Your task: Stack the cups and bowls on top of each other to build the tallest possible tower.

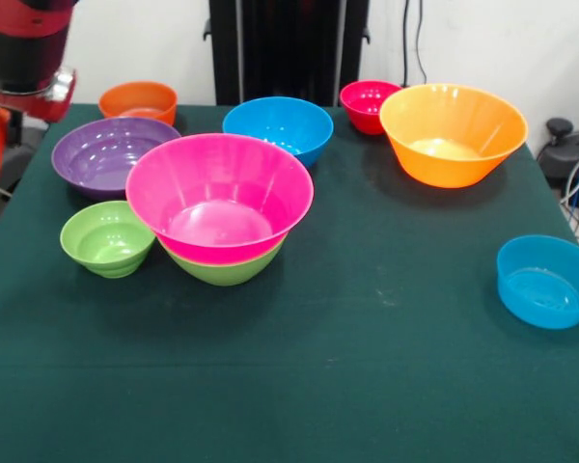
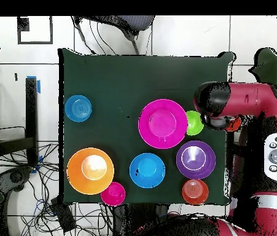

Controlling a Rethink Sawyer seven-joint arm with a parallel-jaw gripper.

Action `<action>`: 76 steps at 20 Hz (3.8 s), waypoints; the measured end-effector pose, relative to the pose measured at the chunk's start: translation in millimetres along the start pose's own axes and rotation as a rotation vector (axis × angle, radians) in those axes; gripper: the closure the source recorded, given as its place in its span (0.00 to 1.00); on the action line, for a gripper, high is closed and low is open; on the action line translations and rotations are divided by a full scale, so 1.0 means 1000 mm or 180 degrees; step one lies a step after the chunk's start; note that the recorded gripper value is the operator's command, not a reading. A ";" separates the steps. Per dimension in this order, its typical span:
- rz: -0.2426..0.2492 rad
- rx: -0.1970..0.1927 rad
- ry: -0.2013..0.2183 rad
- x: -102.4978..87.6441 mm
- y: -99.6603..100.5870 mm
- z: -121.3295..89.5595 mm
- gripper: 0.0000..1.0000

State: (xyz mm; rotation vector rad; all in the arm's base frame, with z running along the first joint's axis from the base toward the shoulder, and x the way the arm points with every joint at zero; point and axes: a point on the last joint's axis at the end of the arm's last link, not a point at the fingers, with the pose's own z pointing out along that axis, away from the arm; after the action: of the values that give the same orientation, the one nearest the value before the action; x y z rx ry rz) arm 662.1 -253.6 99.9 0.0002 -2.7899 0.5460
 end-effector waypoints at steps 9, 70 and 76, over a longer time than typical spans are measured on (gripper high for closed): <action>-0.0035 -0.0246 0.0377 0.003 0.043 -0.051 1.00; -0.0166 -0.0739 0.0453 -0.030 0.228 -0.100 1.00; -0.0188 -0.0754 0.0592 -0.027 0.235 -0.073 1.00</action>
State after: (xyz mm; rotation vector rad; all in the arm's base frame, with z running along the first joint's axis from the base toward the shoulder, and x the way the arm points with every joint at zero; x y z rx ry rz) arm 696.1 -10.3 70.0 -0.0179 -2.6450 0.1881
